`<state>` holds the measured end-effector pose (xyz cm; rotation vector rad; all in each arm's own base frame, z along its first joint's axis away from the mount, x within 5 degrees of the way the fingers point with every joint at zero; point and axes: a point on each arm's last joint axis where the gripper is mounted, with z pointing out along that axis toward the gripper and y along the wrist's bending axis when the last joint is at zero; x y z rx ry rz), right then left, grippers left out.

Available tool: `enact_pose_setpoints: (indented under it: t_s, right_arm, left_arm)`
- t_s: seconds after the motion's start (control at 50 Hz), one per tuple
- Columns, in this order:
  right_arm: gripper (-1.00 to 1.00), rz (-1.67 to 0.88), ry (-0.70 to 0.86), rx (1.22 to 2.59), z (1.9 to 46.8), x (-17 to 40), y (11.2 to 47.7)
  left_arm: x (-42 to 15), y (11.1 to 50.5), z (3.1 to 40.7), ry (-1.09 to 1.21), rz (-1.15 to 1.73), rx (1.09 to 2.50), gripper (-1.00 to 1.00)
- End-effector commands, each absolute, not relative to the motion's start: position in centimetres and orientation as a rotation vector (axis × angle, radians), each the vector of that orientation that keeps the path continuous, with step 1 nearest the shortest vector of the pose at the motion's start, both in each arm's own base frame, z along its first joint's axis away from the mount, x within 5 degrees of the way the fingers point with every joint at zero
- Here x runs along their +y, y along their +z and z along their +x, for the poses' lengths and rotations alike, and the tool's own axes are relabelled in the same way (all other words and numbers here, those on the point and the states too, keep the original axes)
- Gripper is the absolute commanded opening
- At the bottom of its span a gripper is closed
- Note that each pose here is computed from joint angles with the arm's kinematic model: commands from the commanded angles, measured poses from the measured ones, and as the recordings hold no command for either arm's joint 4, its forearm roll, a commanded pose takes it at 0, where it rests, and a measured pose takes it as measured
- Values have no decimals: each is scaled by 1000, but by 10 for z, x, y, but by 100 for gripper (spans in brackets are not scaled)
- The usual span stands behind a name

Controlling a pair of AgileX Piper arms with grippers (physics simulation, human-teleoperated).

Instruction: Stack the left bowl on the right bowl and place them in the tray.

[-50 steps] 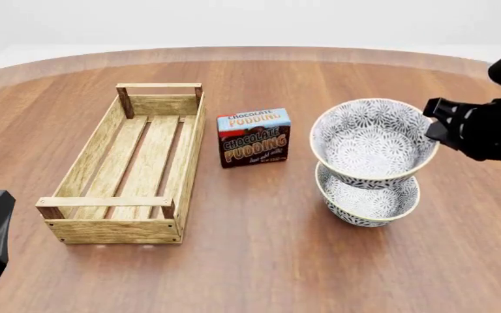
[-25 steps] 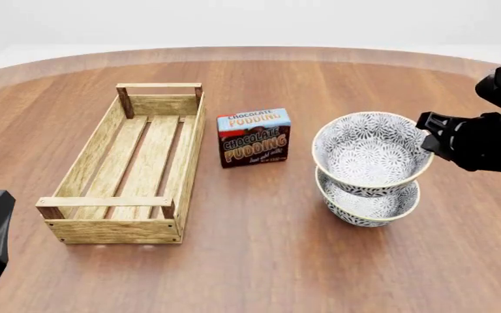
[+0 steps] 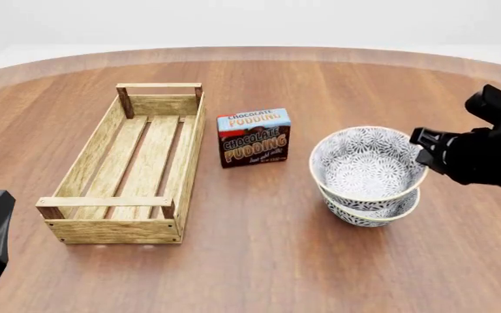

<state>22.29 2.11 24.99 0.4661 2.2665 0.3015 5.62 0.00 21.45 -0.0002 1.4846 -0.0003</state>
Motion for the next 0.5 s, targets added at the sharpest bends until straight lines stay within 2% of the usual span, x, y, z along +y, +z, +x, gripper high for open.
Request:
enact_pose_setpoints:
  t_s: [0.02,0.5]
  right_arm:
    - [-100,478,312,2278,222,22,245]
    - [-100,509,272,2279,231,12,243]
  left_arm:
    - [0,215,56,0,0,1484,100]
    - [0,214,56,0,0,1485,100]
